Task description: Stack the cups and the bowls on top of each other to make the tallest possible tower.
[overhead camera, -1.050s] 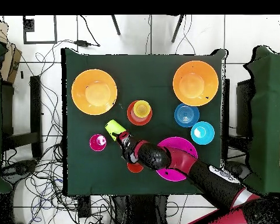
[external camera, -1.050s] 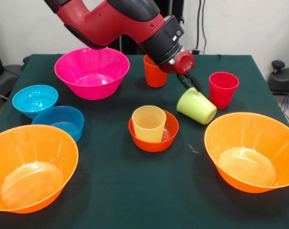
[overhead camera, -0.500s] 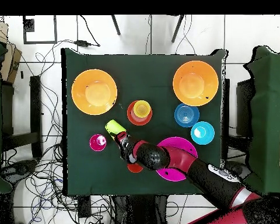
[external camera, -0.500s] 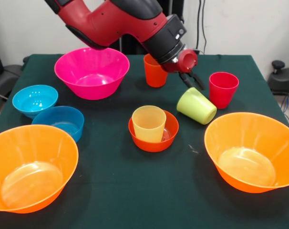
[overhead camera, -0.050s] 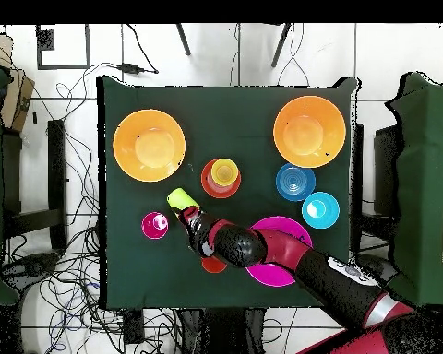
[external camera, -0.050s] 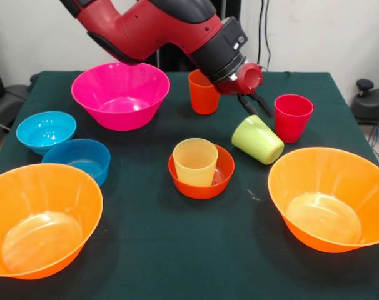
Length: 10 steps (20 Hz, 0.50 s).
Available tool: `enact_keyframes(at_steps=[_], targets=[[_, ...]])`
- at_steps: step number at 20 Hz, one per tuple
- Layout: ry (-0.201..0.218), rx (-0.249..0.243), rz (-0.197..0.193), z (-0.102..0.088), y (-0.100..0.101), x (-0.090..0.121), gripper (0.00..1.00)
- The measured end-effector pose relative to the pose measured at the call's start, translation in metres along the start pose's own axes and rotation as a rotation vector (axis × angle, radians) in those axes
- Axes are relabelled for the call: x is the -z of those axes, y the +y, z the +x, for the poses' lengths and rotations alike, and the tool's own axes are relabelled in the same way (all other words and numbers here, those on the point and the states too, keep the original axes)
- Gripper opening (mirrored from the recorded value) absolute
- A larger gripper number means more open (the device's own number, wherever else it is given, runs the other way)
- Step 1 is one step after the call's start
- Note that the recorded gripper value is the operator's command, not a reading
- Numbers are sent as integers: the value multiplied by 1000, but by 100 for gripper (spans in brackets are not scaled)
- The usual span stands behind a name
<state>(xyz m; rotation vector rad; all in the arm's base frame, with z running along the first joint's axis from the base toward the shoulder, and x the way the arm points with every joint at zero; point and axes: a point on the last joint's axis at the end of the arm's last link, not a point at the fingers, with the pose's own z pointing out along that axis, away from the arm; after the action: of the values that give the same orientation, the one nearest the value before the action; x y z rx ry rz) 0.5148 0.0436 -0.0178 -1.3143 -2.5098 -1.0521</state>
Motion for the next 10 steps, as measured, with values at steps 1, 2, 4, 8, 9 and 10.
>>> enact_keyframes(at_steps=[1,2,4,8,9,10], targets=[[-2,4,1,0,1,0,100],[-13,18,7,-2,5,1,100],[-21,29,10,-3,8,1,100],[-50,52,17,-12,17,-1,100],[-55,56,19,-13,18,-1,100],[-62,61,22,-16,20,-2,100]])
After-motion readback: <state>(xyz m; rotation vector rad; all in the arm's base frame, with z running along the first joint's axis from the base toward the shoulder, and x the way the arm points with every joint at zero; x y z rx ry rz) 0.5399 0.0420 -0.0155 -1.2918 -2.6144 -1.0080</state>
